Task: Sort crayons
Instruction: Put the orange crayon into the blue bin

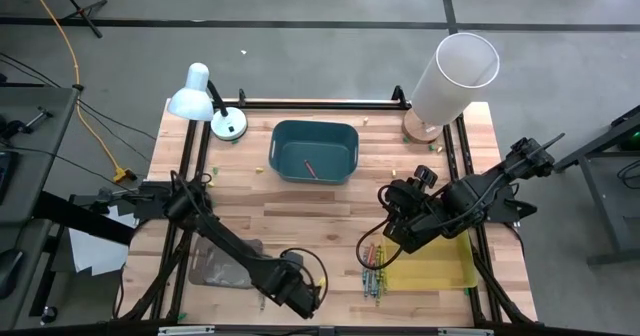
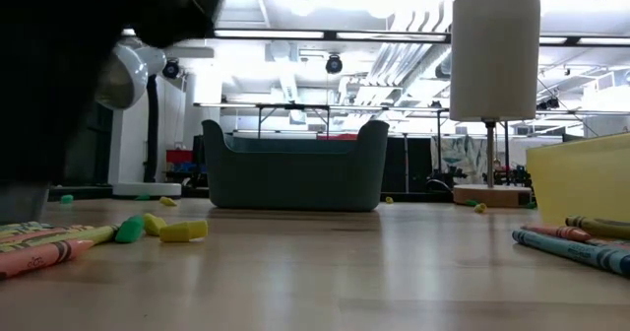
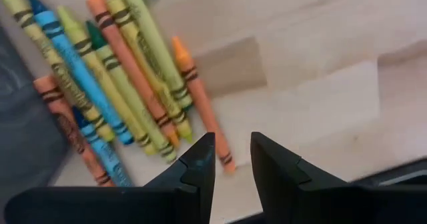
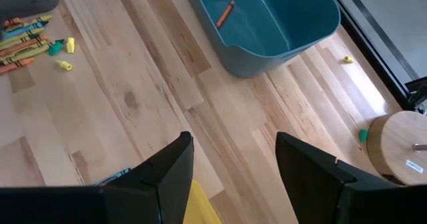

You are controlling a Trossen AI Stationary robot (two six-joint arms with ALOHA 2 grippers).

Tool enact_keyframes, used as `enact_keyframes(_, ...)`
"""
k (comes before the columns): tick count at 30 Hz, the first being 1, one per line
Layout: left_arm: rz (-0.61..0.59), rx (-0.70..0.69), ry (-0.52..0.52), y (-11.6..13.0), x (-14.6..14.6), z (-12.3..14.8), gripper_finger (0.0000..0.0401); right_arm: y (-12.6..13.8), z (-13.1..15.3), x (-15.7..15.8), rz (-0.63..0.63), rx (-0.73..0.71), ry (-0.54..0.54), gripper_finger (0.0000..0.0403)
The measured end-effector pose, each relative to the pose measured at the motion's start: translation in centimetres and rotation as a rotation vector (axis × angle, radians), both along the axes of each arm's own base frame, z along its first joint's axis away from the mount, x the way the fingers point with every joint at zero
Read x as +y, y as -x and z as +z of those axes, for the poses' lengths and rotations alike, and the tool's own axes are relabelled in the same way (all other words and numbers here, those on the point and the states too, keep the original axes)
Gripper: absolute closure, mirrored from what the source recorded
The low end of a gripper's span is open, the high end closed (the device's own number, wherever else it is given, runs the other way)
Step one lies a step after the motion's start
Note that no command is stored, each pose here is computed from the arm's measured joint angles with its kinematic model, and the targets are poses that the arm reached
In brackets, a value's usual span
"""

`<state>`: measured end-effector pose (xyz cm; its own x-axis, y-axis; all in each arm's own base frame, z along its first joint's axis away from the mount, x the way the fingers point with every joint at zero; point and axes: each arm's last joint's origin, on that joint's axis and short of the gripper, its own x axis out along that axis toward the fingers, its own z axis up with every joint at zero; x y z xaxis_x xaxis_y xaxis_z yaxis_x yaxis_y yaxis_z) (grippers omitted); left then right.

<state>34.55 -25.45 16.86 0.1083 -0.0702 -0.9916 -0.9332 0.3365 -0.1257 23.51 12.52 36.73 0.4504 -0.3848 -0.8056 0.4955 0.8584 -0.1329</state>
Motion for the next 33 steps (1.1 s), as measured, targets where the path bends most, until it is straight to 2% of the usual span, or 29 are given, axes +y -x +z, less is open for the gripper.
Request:
enact_keyframes(6,0.016,0.078,0.018,-0.1,-0.2,-1.8,0.0318,0.0,0.0,0.0,0.001,0.003,0.002,0.0197)
enact_keyframes(11,0.064,0.080,0.010,0.1,-0.4,-1.9,0.0318,0.1,0.0,0.0,0.001,0.007,0.004,0.0197)
enact_keyframes(33,0.065,0.094,0.033,-0.4,-0.3,-2.9,0.0318,0.1,0.0,0.0,0.002,0.007,0.004,0.0197)
